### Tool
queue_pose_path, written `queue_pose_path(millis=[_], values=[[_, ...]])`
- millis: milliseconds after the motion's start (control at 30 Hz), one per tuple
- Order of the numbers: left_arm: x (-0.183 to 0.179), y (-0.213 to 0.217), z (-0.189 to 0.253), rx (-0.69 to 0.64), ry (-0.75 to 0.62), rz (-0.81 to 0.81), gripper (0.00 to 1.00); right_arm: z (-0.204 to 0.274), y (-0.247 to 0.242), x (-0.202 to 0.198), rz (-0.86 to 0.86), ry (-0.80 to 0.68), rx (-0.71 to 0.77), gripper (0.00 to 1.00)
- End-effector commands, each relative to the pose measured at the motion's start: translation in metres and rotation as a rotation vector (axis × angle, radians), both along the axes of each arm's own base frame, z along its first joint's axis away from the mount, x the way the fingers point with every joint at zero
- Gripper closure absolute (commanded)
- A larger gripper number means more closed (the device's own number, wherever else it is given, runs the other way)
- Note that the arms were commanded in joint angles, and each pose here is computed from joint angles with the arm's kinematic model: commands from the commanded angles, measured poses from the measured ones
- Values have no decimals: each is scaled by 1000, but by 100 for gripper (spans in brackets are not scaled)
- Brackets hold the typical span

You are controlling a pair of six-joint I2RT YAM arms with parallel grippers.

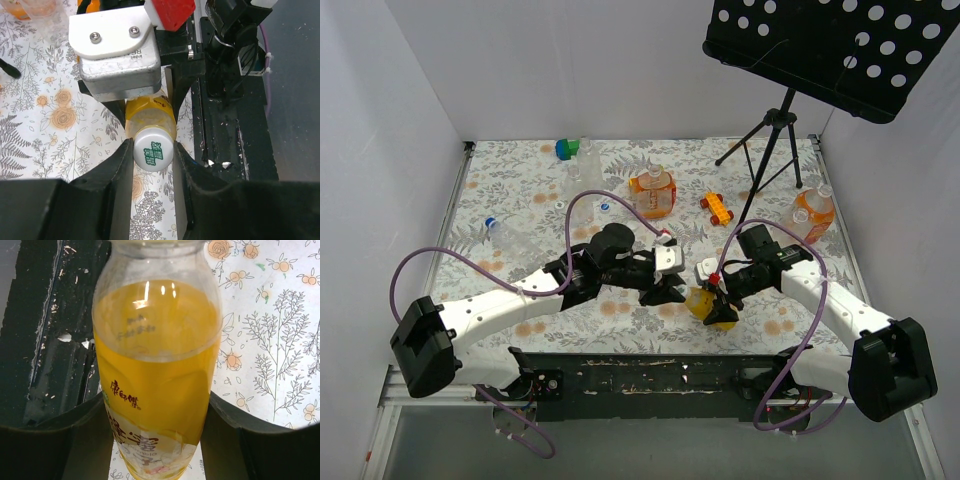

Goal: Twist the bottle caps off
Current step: Unscrew the bottle cap from the plastic bottle.

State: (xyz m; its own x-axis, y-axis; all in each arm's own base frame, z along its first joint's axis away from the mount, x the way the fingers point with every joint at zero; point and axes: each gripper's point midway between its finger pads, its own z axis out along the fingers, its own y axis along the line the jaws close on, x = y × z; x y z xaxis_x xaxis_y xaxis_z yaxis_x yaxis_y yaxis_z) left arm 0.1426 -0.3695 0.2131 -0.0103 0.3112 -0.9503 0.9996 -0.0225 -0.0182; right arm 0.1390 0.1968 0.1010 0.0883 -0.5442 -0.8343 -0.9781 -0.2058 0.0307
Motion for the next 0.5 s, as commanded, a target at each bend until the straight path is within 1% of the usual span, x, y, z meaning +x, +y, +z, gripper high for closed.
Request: queue_pose_path(millis=[0,67,133,367,467], values=[[1,-4,24,-51,87,55,100,9,7,-1,29,-13,56,88],[2,-3,28,-52,178,116,100,9,7,-1,28,-15,56,88],[6,-1,32,-64,287,211,100,9,7,-1,27,-16,55,88],[10,11,55,-172,766,534,100,8,7,0,25,-12,50,88],[7,13,61,-186,878,578,100,6,6,0,24,-7,46,88]])
